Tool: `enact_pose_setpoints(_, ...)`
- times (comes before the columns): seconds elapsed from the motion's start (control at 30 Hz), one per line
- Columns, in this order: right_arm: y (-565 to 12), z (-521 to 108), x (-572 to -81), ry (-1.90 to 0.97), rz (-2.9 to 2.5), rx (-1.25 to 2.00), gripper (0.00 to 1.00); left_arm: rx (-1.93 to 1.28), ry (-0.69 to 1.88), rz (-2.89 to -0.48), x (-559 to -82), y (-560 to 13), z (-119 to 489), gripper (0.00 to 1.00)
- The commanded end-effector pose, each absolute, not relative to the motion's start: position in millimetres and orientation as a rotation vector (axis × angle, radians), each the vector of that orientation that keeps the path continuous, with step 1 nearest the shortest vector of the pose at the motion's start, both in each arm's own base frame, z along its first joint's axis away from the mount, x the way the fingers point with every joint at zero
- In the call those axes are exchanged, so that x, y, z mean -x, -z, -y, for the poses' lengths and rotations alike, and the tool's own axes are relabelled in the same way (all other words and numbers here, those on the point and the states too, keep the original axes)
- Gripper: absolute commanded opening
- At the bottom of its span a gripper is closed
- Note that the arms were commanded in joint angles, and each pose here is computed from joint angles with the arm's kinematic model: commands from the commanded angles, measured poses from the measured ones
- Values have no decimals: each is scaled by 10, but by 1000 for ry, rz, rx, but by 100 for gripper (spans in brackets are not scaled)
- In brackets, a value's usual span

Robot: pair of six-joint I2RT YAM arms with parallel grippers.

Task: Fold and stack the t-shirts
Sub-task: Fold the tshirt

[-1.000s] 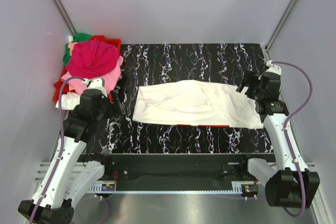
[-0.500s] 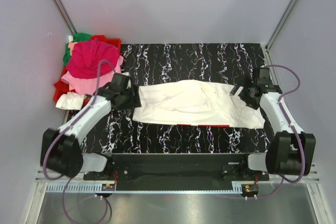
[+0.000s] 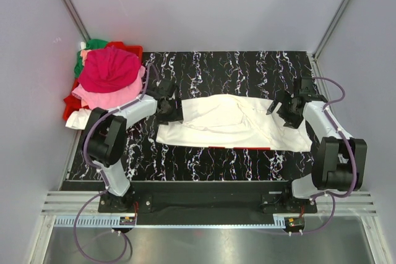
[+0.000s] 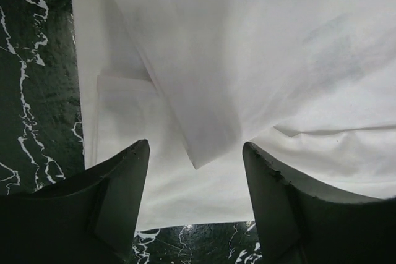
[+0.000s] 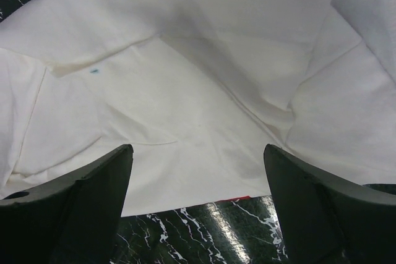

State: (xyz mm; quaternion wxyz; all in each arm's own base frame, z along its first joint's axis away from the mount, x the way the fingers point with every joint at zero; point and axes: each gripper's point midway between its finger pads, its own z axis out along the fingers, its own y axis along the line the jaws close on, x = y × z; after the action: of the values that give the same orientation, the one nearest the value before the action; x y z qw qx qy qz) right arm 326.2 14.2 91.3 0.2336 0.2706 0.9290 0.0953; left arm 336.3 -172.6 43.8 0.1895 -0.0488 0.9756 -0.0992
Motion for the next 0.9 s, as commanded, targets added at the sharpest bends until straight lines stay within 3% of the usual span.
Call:
enact_pose_setpoints(0.0,-1059,-231,-3486,-341,-2507,-675,93,162,284,-2682,-3588,-449,1817,67)
enact_pose_setpoints(0.07,-1037,-224,-3506,-334,-2517,-667,93,152,295,-2682,-3618,-428,1847,63)
enact_pose_setpoints(0.23,-1018,-184,-3549,-302,-2534,-648,92,152,312,-2670,-3674,-423,1885,33)
enact_pose_setpoints(0.3,-1013,-179,-3552,-298,-2537,-653,92,151,317,-2661,-3685,-473,1889,26)
enact_pose_setpoints(0.53,-967,-179,-3549,-294,-2561,-652,92,147,317,-2636,-3704,-677,1878,27)
enact_pose_setpoints(0.57,-968,-180,-3557,-294,-2559,-653,92,147,317,-2635,-3708,-694,1880,15)
enact_pose_setpoints(0.63,-967,-171,-3576,-288,-2560,-646,92,145,314,-2631,-3712,-729,1879,2)
enact_pose_setpoints(0.87,-852,-221,-3743,-328,-2604,-617,89,154,319,-2610,-3723,-820,1863,0)
